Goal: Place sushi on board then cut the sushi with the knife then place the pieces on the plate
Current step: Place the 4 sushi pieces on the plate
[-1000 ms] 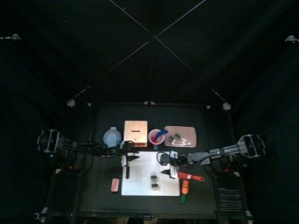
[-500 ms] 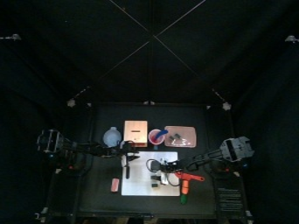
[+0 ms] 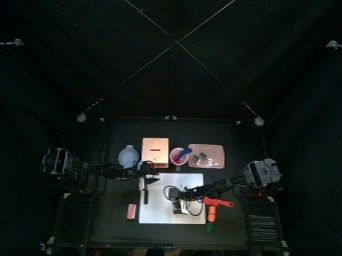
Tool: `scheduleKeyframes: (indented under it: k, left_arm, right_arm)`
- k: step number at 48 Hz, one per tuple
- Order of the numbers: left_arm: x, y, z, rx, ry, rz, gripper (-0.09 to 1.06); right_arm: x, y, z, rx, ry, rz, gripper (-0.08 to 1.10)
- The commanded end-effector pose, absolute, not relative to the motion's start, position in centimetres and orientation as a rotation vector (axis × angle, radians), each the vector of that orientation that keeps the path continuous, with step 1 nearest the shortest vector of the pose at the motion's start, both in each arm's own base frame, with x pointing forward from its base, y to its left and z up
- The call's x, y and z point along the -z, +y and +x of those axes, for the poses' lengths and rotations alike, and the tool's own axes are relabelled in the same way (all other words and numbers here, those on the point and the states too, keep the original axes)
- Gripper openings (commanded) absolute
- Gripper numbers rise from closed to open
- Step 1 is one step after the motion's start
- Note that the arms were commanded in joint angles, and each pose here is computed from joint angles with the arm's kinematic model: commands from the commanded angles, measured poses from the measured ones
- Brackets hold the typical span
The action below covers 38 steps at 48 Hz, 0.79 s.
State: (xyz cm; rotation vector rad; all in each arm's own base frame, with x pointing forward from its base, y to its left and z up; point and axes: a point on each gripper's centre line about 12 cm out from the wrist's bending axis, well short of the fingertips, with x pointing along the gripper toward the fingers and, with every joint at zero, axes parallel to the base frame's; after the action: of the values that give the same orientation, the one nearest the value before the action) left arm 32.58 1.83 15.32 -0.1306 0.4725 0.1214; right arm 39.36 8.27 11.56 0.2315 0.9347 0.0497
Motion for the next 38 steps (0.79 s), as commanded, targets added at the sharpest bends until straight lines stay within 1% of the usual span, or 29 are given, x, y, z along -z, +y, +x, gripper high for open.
scheduleKeyframes:
  k: [1, 5, 9, 14, 20, 24, 27, 38]
  left_arm:
    - [-15.8, 1.9, 32.9, -0.121, 0.454, -0.129, 0.72]
    - [-15.8, 1.8, 32.9, -0.12, 0.456, -0.13, 0.72]
    - [-15.8, 1.8, 32.9, -0.119, 0.454, -0.129, 0.72]
    - [-15.8, 1.8, 32.9, -0.118, 0.454, -0.125, 0.72]
    - [-15.8, 1.9, 32.9, -0.12, 0.454, -0.123, 0.72]
    - [-15.8, 1.9, 32.9, -0.119, 0.454, -0.122, 0.72]
    - [-15.8, 1.9, 32.9, -0.118, 0.454, -0.12, 0.72]
    - [-15.8, 2.1, 32.9, -0.123, 0.453, -0.119, 0.72]
  right_arm:
    - [-13.0, 8.2, 39.7, -0.054, 0.894, 0.243, 0.69]
    - [-13.1, 8.1, 39.4, -0.049, 0.894, 0.253, 0.66]
    - [-13.7, 7.4, 38.5, -0.035, 0.893, 0.269, 0.67]
    - [-14.8, 5.5, 36.8, 0.001, 0.902, 0.288, 0.67]
    - [-17.1, 2.3, 34.3, 0.069, 0.887, 0.321, 0.67]
    - [-18.4, -0.8, 31.9, 0.151, 0.875, 0.363, 0.67]
    - [-18.9, -3.2, 30.0, 0.224, 0.878, 0.394, 0.67]
    - [-19.8, -11.1, 23.7, 0.508, 0.888, 0.426, 0.67]
